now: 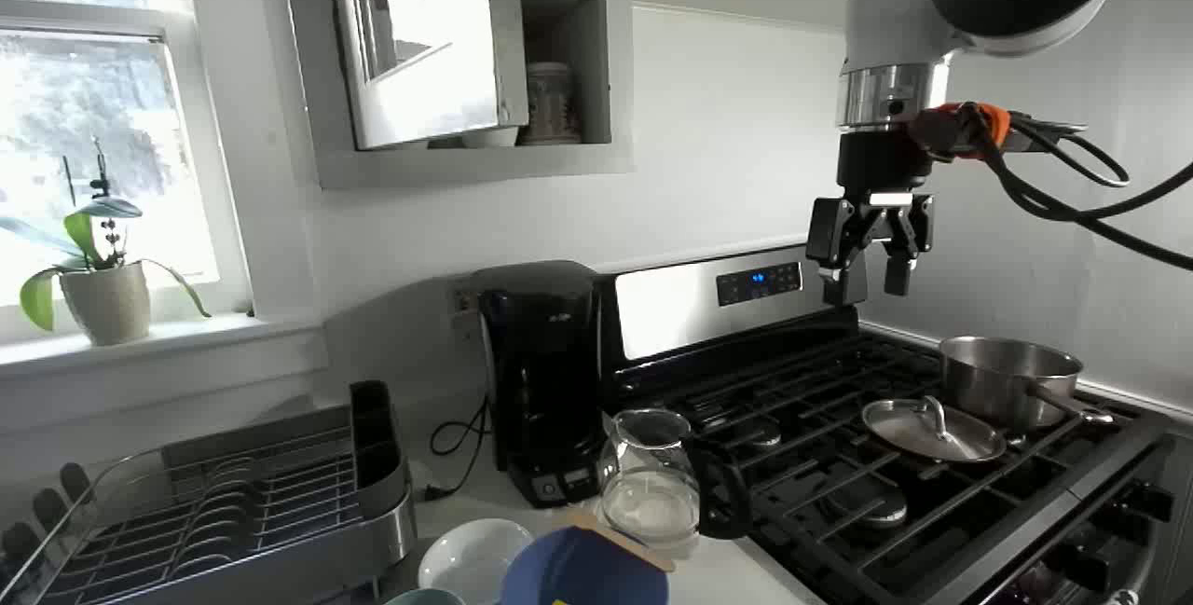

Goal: Put the lid on the pot

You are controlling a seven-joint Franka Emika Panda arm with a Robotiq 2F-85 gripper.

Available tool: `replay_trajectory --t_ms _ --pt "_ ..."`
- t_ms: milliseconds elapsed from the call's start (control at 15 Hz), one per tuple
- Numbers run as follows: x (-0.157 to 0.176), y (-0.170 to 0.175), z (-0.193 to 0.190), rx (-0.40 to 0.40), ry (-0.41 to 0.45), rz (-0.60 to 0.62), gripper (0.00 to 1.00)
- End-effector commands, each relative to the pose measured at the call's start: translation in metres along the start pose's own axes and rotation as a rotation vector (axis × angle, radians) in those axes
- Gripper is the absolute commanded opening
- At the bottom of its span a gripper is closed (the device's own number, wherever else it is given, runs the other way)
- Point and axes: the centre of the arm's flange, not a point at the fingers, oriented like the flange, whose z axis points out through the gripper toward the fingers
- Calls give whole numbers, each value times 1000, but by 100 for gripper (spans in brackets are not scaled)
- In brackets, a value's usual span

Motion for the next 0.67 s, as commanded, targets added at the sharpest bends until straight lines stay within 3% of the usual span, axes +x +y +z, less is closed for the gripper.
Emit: replay_trajectory --t_ms 0,333,600 --pt "0 0 0 0 0 0 100" --pt "6 7 3 3 -3 10 100" --pt "29 71 25 58 31 187 100"
